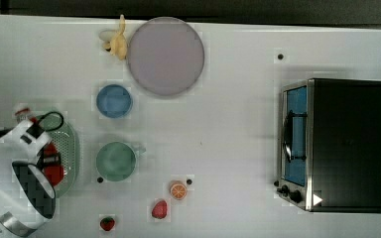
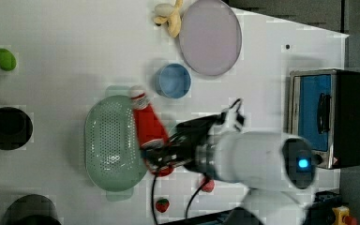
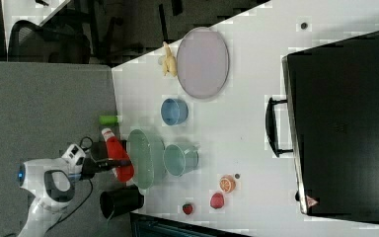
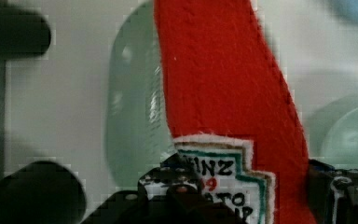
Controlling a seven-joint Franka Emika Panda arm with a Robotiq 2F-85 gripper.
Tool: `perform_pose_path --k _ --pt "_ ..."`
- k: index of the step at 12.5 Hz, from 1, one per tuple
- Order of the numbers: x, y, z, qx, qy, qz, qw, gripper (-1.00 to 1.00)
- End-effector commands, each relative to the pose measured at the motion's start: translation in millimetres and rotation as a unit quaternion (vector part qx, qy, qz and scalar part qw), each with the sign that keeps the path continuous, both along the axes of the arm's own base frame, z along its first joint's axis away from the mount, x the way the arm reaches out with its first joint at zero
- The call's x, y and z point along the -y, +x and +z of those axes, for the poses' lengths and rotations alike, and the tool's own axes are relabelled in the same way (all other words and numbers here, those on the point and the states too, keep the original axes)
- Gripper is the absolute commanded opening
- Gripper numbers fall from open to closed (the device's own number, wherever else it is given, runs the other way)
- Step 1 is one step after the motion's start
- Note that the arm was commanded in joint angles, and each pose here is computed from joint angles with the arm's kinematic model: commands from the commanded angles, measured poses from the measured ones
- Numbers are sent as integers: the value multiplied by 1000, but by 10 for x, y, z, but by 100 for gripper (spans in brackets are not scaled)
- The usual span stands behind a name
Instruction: Pick Ketchup from the table and place it in strainer.
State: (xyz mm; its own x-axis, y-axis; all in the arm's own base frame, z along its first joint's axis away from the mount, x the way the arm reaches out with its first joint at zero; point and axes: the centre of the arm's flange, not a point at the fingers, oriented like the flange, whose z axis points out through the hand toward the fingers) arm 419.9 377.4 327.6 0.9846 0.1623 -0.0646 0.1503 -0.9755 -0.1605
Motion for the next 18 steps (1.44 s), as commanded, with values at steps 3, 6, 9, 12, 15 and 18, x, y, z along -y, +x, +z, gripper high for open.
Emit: perform_pose_path --k 3,6,9,12,15,18 --pt "-252 44 -382 11 36 -39 999 25" --pt "-353 -48 -724 -17 40 -85 995 25" --pt "-315 -68 -828 -9 23 -74 997 75" --pt "-293 43 -653 16 40 -96 994 100" --pt "-89 242 -155 50 27 -139 989 100" --pt "386 468 472 57 -34 -181 981 100"
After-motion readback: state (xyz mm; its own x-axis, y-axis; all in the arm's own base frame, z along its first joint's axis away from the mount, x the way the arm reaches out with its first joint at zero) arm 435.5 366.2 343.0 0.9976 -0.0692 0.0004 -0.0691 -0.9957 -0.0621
